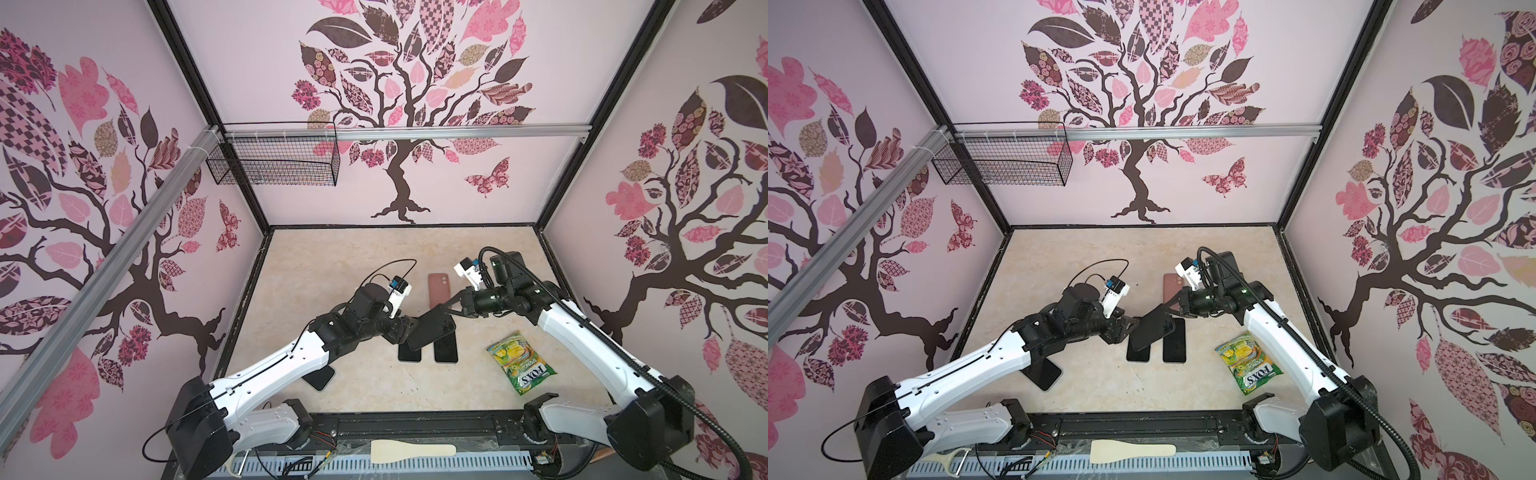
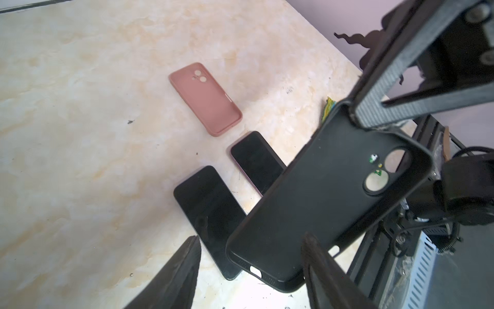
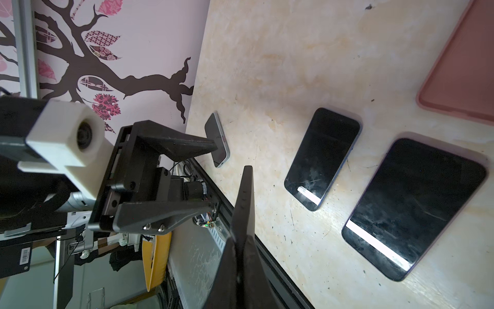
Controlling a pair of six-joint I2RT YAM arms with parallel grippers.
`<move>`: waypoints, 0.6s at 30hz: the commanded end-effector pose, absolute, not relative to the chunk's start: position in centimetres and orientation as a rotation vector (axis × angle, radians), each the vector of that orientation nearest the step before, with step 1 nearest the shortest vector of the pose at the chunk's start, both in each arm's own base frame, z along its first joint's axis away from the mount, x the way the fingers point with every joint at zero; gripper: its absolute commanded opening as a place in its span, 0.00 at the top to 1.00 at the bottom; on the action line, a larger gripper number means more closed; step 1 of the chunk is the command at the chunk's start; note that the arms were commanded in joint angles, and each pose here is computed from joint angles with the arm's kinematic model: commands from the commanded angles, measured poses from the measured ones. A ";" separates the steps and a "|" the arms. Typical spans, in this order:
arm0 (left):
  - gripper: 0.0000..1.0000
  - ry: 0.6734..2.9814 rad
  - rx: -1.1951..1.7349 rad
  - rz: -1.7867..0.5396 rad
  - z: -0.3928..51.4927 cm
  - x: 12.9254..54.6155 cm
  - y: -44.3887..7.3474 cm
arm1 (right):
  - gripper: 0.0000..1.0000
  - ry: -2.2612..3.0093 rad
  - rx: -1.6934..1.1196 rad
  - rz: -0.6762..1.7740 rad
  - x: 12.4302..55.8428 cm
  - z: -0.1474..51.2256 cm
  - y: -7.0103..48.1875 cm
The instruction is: Take the phone out of the phone case
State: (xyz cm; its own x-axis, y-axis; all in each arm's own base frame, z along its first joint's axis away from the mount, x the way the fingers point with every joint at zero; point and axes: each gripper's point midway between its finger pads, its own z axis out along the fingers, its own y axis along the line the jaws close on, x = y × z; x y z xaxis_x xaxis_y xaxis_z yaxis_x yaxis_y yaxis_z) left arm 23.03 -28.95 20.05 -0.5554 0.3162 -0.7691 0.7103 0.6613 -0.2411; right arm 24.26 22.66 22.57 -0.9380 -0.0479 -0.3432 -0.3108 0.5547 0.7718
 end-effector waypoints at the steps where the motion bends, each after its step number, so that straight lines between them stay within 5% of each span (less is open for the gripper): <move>1: 0.37 2.079 0.866 -0.776 21.8 22.5 -30.2 | 1.00 2.550 -0.335 1.354 23.6 23.0 22.8; 18: 0.66 2.066 0.966 -0.918 20.6 21.0 -33.0 | 1.00 2.563 -0.358 1.450 22.6 22.9 23.5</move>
